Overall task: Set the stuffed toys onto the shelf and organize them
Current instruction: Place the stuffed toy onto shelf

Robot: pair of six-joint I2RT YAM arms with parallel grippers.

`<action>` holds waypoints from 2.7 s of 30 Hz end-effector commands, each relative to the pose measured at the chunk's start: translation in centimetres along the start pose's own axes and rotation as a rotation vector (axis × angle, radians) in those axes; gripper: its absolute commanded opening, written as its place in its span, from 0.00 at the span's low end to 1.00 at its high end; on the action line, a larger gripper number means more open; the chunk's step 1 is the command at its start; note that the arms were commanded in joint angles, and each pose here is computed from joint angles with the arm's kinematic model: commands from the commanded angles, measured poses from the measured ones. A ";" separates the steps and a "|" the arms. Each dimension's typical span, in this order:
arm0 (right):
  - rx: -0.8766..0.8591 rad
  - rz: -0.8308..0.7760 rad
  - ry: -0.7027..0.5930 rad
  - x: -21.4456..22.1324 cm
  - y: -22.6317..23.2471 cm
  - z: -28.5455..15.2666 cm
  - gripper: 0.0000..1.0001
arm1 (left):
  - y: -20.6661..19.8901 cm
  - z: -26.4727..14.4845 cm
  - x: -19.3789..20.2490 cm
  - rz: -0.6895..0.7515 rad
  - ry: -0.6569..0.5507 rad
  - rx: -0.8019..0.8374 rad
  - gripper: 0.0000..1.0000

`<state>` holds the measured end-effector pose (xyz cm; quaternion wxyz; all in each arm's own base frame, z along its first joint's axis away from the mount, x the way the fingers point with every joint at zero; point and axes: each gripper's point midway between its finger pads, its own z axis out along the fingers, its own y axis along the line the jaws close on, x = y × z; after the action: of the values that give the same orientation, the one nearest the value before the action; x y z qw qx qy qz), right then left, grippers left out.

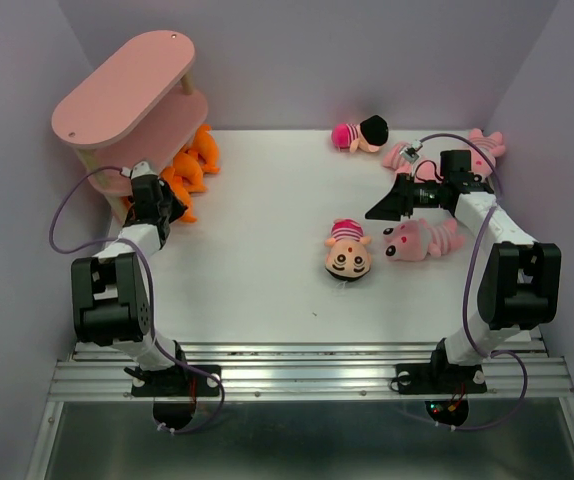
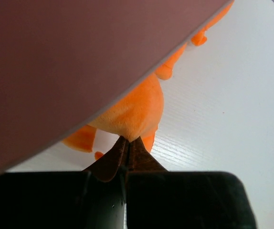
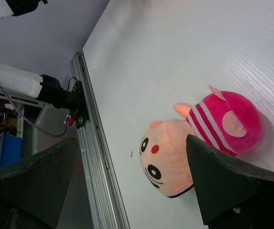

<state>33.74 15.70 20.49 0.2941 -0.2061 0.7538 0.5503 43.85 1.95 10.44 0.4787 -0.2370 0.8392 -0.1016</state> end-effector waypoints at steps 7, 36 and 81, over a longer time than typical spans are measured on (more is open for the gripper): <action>-0.022 -0.054 -0.022 -0.7 0.9 -0.6 1.00 | -1.1 -1.0 -4.6 -0.040 -0.173 0.049 0.00; -0.031 -0.054 -0.027 -0.8 1.0 -0.9 1.00 | 0.6 -2.6 -4.2 0.036 -0.155 -0.037 0.65; -0.040 -0.055 -0.033 -1.0 1.2 -1.2 1.00 | 1.8 1.4 5.9 0.327 0.109 -0.549 0.42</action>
<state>33.76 14.93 20.78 0.3003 -0.2038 0.7475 0.5563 41.52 0.02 3.43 0.3563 -0.2014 0.8964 0.1699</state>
